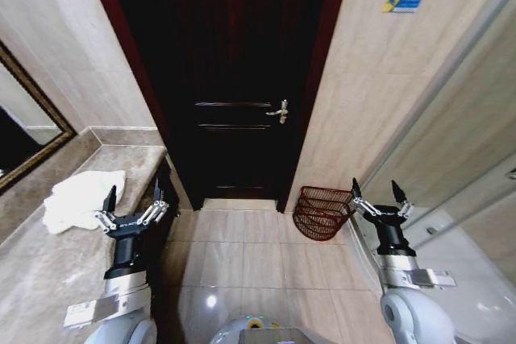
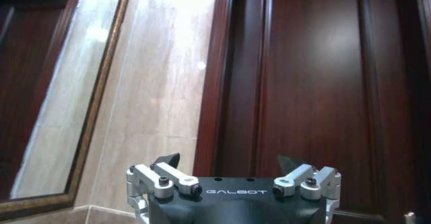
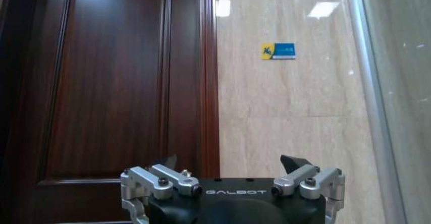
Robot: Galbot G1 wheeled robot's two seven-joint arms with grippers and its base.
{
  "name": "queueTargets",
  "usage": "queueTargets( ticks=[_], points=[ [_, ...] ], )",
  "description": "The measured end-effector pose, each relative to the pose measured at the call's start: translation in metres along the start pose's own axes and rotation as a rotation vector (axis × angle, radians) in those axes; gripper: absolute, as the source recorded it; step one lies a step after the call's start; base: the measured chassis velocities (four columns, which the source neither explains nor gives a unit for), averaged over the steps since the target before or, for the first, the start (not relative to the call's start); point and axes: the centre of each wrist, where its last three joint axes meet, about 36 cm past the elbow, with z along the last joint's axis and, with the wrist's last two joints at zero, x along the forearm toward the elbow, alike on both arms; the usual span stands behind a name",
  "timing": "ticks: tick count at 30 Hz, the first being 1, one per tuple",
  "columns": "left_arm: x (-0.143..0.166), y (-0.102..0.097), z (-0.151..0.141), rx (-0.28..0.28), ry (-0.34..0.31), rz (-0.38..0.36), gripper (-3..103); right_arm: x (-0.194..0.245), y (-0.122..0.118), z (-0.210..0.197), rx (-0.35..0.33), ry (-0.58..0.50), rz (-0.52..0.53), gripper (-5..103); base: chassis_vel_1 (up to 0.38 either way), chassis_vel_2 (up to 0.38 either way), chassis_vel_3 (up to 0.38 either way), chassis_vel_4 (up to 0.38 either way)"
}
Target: Discard the used towel into the hamper.
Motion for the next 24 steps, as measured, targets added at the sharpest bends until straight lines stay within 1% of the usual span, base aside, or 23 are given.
queueTargets(
  ticks=[3, 9, 19, 24],
  points=[
    [-0.0007, 0.0006, -0.0002, 0.009, -0.002, -0.007, 98, 0.001, -0.0006, 0.0021, -0.002, 0.001, 0.004, 100, -0.023, 0.033, 0.035, -0.005],
    [-0.0013, 0.0011, -0.0013, 0.025, -0.004, -0.018, 98, 0.0017, -0.0013, 0.0043, -0.003, 0.001, 0.003, 100, -0.067, -0.077, 0.028, 0.035],
    [-0.0023, 0.0027, -0.0049, 0.029, -0.013, -0.032, 97, 0.0021, -0.0017, 0.006, -0.004, 0.002, 0.0, 100, 0.016, 0.024, -0.001, 0.002],
    [-0.0024, 0.0032, -0.0051, 0.03, -0.014, -0.04, 97, 0.0016, -0.0014, 0.0065, -0.005, 0.001, -0.005, 100, 0.051, 0.04, 0.066, 0.062]
  ],
)
